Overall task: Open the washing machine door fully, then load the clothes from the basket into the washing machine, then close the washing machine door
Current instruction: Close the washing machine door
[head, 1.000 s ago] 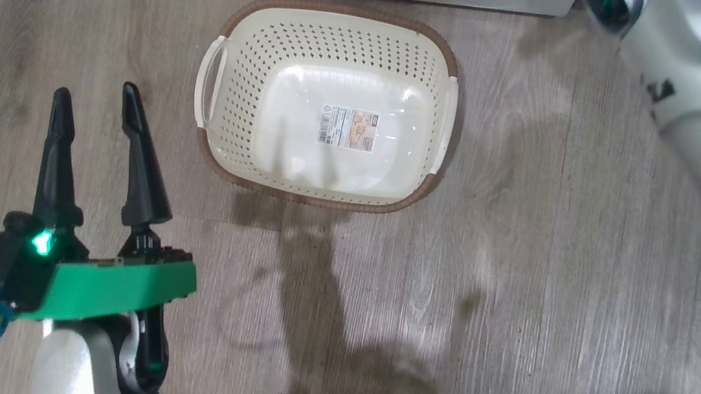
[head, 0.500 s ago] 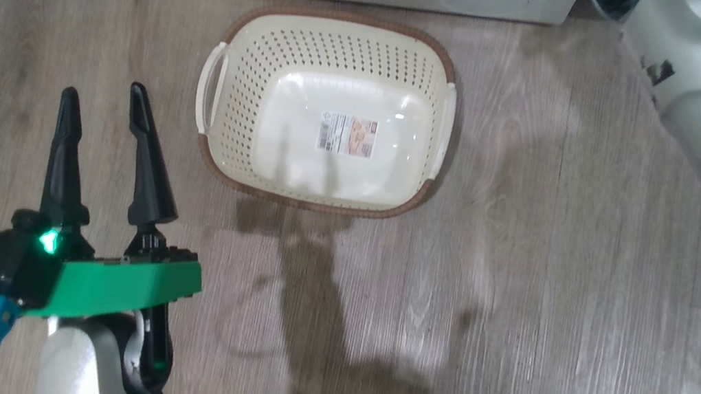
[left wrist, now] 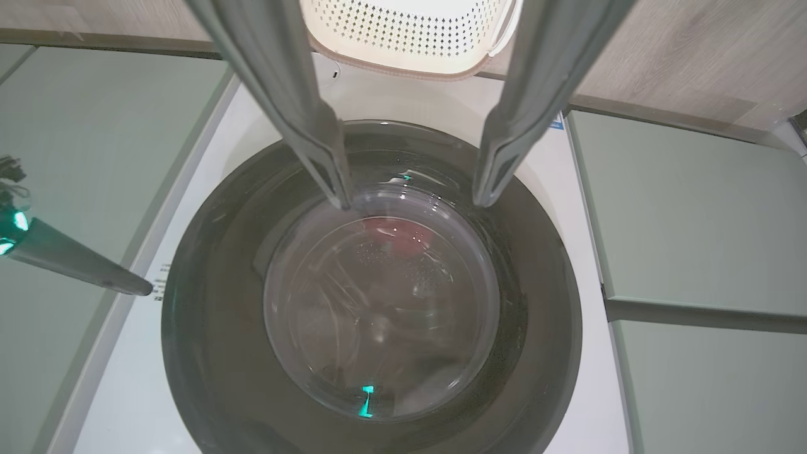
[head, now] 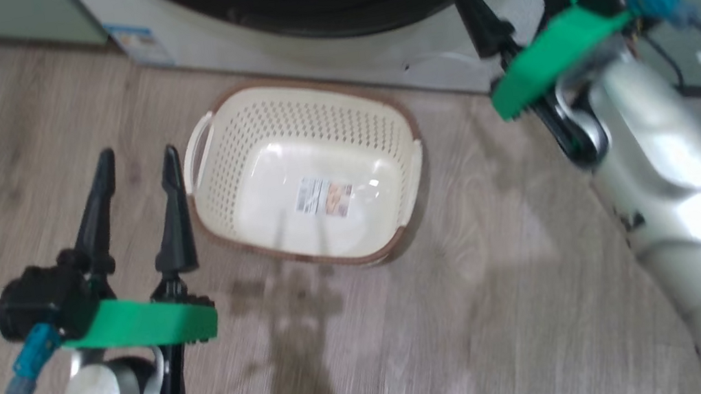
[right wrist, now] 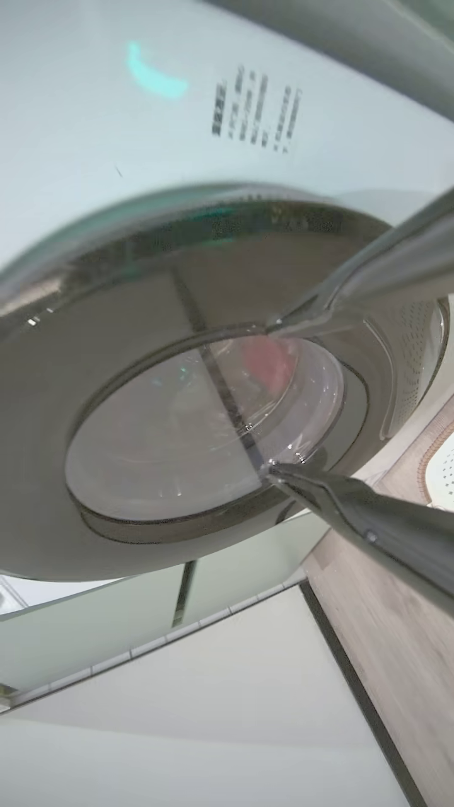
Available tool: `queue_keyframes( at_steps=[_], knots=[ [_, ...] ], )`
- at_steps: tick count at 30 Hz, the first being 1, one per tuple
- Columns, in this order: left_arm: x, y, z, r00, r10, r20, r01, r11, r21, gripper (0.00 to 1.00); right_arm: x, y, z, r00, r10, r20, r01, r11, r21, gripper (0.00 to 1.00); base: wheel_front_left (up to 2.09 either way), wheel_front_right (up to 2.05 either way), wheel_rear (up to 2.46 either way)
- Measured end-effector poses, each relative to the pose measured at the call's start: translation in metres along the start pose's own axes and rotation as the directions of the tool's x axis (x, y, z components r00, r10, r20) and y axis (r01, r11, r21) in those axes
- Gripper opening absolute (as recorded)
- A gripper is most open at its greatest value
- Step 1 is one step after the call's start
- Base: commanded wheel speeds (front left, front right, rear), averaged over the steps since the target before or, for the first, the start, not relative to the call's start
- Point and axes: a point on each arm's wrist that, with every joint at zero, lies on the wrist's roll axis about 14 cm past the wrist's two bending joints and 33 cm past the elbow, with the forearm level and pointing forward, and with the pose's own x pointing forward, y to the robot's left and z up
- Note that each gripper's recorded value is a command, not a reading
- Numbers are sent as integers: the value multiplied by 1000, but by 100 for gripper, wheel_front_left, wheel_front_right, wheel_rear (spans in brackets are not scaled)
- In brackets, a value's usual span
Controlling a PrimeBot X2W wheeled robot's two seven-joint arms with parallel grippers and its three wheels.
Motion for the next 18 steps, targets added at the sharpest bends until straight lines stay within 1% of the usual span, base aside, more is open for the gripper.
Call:
queue_keyframes(
  at_steps=[3,8,15,18],
  knots=[
    [-5,-6,1,1000,-19,0,19,1000,-1,100,-25,-9,8,999,-47,27,47,999,-2,100,0,0,0],
    [-13,-19,0,998,-68,-11,68,998,-6,100,-71,-24,5,990,-137,18,137,991,-9,100,0,0,0],
    [-21,-38,4,990,-137,-4,137,991,-2,100,-135,-45,17,959,-279,57,279,960,2,100,0,0,0],
    [-25,-47,4,985,-171,-7,171,985,-2,100,-162,-51,20,943,-328,52,329,944,-9,100,0,0,0]
  ],
)
